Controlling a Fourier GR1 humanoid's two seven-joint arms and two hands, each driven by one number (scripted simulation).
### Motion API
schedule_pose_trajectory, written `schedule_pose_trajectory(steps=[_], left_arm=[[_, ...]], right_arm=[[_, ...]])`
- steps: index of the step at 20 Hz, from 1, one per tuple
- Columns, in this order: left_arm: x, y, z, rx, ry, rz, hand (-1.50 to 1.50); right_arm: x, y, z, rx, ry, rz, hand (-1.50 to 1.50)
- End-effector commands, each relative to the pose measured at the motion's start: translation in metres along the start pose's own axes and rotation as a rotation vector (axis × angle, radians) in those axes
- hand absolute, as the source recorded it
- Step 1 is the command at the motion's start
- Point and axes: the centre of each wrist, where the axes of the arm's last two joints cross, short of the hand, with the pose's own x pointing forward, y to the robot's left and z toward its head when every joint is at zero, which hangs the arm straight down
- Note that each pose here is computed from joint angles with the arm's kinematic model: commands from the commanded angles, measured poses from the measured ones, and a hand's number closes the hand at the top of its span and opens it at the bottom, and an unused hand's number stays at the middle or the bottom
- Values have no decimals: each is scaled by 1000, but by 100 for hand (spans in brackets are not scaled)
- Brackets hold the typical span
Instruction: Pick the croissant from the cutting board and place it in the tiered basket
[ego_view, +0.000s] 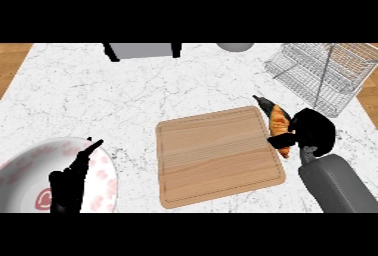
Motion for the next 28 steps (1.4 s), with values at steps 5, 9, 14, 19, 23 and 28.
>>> schedule_pose_trajectory(steps=[5, 9, 14, 19, 23, 28], left_arm=[[-13, -5, 10, 6, 33, 22, 0], [-11, 1, 7, -19, 18, 1, 0], [-8, -14, -3, -37, 9, -3, 0], [-6, -13, -13, -80, 5, -4, 0], [16, -40, -13, -96, -11, -9, 0], [7, -33, -14, -99, -25, -16, 0]], right_arm=[[-81, -138, -20, -247, 35, -467, 150], [-102, -193, 11, -397, -22, -432, 150], [-128, -256, 41, -475, -39, -397, 150], [-117, -283, 46, -506, 33, -421, 150], [-104, -311, 34, -498, 54, -440, 150], [-98, -308, -6, -485, 82, -436, 150]])
